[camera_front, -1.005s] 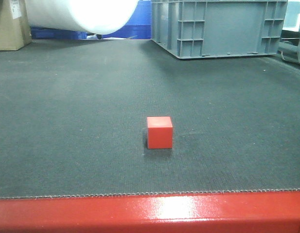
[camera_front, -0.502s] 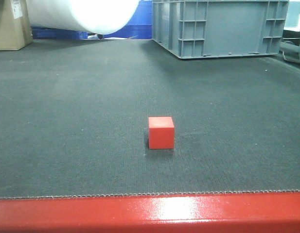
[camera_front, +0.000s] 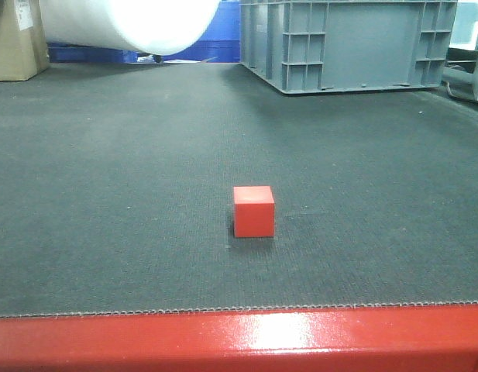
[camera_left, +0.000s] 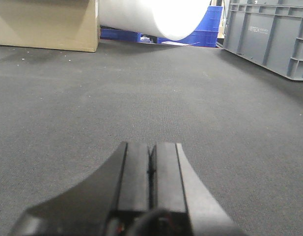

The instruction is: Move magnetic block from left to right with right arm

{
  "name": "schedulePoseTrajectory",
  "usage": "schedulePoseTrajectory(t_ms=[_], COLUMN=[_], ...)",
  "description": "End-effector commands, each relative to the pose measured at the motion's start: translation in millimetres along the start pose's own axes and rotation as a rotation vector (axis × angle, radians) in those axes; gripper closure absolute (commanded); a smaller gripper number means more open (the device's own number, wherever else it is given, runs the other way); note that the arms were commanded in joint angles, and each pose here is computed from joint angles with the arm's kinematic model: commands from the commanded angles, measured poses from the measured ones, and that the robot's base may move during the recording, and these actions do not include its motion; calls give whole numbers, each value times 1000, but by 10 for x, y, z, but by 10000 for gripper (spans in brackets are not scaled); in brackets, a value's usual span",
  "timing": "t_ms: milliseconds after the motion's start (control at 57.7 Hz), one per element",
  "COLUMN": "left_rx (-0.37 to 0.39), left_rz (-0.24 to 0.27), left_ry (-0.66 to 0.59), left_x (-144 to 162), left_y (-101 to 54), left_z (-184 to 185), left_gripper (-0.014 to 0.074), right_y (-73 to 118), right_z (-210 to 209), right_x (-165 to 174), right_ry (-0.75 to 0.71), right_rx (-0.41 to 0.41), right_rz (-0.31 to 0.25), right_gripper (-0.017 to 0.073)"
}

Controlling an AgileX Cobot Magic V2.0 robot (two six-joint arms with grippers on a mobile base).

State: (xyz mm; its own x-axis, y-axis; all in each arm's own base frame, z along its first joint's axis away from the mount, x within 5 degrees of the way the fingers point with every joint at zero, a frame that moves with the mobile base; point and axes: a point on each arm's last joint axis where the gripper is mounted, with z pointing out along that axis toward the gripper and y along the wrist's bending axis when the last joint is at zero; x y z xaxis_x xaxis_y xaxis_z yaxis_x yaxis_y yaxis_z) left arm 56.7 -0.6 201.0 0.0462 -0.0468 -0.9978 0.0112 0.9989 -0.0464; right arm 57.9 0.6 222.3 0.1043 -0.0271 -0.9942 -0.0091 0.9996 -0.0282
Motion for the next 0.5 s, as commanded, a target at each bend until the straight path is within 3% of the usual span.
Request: schedulePoseTrajectory(t_ms=[0,173,485], left_rx=[0,0,0], left_rz=[-10,-10,-10], left_ry=[-85,-85,-85], left_x=[-54,-54,-54], left_y=[2,2,2], left_z=[-8,-8,-8], left_gripper=[720,720,720], right_y=[-26,-21,-16], right_z=[-45,-52,-52], right_x=[-106,67,59], right_ry=[-135,-105,-110], right_rx=[41,39,35], right_rz=[-19,7,-13], right_gripper=[496,496,496])
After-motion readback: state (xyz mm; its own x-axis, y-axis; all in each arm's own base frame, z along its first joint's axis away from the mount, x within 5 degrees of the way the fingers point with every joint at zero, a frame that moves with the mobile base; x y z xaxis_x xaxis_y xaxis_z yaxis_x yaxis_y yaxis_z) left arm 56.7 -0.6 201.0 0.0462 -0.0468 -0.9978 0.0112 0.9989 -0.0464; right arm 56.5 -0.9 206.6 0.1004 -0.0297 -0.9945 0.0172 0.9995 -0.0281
